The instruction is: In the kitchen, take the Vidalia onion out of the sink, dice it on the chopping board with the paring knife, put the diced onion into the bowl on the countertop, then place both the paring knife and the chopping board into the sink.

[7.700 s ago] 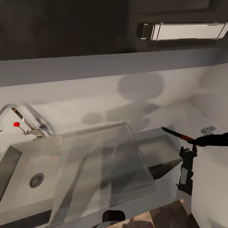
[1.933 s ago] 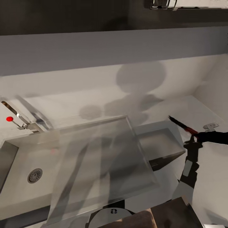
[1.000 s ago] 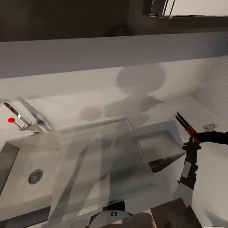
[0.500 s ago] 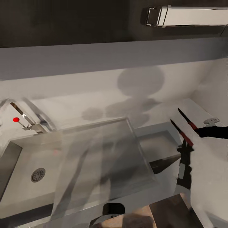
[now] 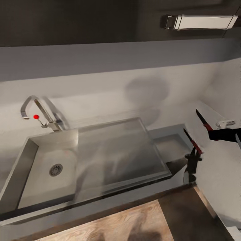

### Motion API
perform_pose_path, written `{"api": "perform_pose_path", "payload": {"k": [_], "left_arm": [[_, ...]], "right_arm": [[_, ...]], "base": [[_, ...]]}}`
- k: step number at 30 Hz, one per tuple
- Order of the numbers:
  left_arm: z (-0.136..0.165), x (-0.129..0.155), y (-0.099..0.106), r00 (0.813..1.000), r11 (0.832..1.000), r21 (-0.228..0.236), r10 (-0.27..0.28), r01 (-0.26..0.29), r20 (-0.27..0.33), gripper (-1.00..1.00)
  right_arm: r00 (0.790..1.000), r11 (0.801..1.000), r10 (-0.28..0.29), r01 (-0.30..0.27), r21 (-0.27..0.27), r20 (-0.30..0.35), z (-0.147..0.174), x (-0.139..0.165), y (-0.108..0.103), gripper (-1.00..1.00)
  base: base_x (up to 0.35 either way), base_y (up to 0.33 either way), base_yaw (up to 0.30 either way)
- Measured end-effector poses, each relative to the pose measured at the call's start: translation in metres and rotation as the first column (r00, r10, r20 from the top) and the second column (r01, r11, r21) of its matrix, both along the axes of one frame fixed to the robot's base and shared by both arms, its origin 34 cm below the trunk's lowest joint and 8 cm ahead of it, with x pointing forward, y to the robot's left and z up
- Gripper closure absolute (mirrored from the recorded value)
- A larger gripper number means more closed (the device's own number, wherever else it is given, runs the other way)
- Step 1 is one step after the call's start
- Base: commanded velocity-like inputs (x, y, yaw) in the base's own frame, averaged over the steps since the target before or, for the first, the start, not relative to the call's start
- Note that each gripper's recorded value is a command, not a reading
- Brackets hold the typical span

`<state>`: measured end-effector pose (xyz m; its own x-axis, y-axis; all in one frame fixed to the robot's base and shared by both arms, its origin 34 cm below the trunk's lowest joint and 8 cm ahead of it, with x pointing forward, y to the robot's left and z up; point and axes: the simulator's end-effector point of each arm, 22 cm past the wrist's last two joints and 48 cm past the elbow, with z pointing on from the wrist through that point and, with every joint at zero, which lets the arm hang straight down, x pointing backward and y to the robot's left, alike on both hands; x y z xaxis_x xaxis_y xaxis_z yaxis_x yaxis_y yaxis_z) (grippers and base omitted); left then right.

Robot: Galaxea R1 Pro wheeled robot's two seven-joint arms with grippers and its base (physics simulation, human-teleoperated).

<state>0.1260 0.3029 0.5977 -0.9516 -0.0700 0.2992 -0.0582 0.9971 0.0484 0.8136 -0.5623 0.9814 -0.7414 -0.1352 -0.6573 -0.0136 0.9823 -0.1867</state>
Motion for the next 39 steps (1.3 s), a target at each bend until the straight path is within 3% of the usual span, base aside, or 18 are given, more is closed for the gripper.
{"api": "perform_pose_path", "payload": {"k": [3,6,9,21,23,26,31,39], "left_arm": [[-0.002,0.006,-0.001,1.000,1.000,0.000,-0.001,0.001,0.028,-1.00],[-0.007,0.024,-0.007,0.994,1.000,-0.004,-0.004,0.004,0.113,-1.00],[-0.009,0.035,-0.013,0.987,1.000,-0.009,-0.005,0.006,0.159,-1.00],[-0.009,0.037,-0.014,0.986,1.000,-0.009,-0.003,0.005,0.169,-1.00],[-0.009,0.041,-0.012,0.982,1.000,-0.005,0.005,-0.004,0.187,-1.00],[-0.011,0.058,-0.011,0.964,1.000,0.001,0.003,-0.004,0.264,-1.00],[-0.011,0.064,-0.010,0.957,1.000,0.005,0.001,-0.003,0.289,-1.00],[-0.011,0.065,-0.010,0.955,1.000,0.005,0.001,-0.002,0.295,-1.00]], "right_arm": [[1.000,1.000,0.001,-0.001,-0.007,0.009,0.003,0.003,0.003,1.00],[1.000,1.000,0.005,-0.005,-0.013,0.022,0.011,0.007,0.007,1.00],[1.000,1.000,0.005,-0.005,-0.016,0.028,0.018,0.010,0.010,1.00],[0.999,1.000,0.014,-0.013,-0.013,0.041,0.022,0.012,0.013,1.00],[0.999,1.000,0.016,-0.015,-0.015,0.042,0.022,0.013,0.013,1.00],[0.998,1.000,0.026,-0.025,-0.017,0.061,0.029,0.017,0.018,1.00],[0.995,0.999,0.038,-0.036,-0.031,0.096,0.044,0.023,0.021,1.00],[0.989,1.000,-0.014,0.014,0.001,0.144,0.060,0.022,0.004,1.00]], "base": [[-0.284,0.148,0.000],[-0.287,0.146,0.000],[-0.292,0.143,0.000],[-0.182,0.083,0.000],[-0.002,0.001,0.000],[0.000,0.000,0.000],[0.000,0.000,0.000],[0.000,0.000,0.000]]}}
